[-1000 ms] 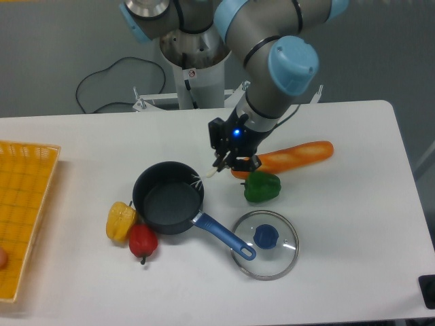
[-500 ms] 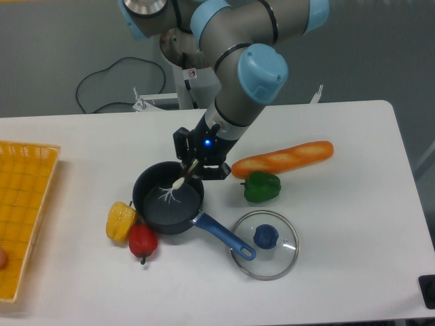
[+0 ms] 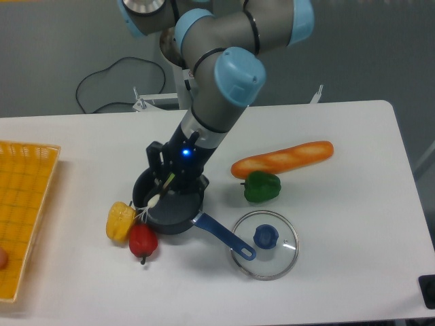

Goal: Place the green onion in the pot
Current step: 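Move the gripper over the saucepan toward the rim by the yellow pepper, then lower the green onion into the saucepan, roots hanging over the rim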

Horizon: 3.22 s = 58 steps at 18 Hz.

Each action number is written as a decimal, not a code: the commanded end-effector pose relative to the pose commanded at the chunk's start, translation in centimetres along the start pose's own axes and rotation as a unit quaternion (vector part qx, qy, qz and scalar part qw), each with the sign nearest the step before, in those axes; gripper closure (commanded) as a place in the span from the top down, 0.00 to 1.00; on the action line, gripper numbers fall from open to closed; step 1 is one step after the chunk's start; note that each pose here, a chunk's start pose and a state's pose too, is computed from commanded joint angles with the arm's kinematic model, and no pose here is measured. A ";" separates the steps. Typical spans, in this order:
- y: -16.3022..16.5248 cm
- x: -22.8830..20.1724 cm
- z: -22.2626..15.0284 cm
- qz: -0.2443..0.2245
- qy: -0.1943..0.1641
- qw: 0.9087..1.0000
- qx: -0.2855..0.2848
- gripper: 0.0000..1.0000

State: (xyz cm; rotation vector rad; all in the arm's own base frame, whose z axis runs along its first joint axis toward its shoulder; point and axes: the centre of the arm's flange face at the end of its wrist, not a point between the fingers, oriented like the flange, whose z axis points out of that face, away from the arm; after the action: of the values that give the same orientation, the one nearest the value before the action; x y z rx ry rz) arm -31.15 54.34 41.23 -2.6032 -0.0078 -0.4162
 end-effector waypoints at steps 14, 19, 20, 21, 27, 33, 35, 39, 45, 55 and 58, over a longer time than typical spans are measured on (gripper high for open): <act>-2.9 0.7 0.1 -0.034 -0.015 0.999 0.032 0.03; -5.6 -0.1 1.5 -0.038 -0.024 0.998 0.052 0.03; -5.7 -0.2 1.5 -0.036 -0.026 0.997 0.055 0.03; -5.8 -0.2 1.5 -0.035 -0.027 0.997 0.058 0.04; -5.7 -1.1 3.2 -0.038 -0.024 0.997 0.055 0.04; -5.3 -1.0 5.1 -0.044 -0.014 0.998 0.043 0.04; -5.3 -1.0 5.1 -0.044 -0.014 0.998 0.043 0.04; -5.1 -1.3 5.7 -0.046 -0.011 0.998 0.039 0.05; -5.3 -2.1 6.5 -0.043 -0.010 0.998 0.037 0.05; -5.1 -2.9 8.3 -0.045 -0.004 0.999 0.029 0.07; -5.0 -2.9 8.3 -0.045 -0.004 0.999 0.029 0.07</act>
State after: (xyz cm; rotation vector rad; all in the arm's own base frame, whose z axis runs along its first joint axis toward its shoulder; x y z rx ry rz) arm -31.90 62.90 35.88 -2.5545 -0.1375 -0.4317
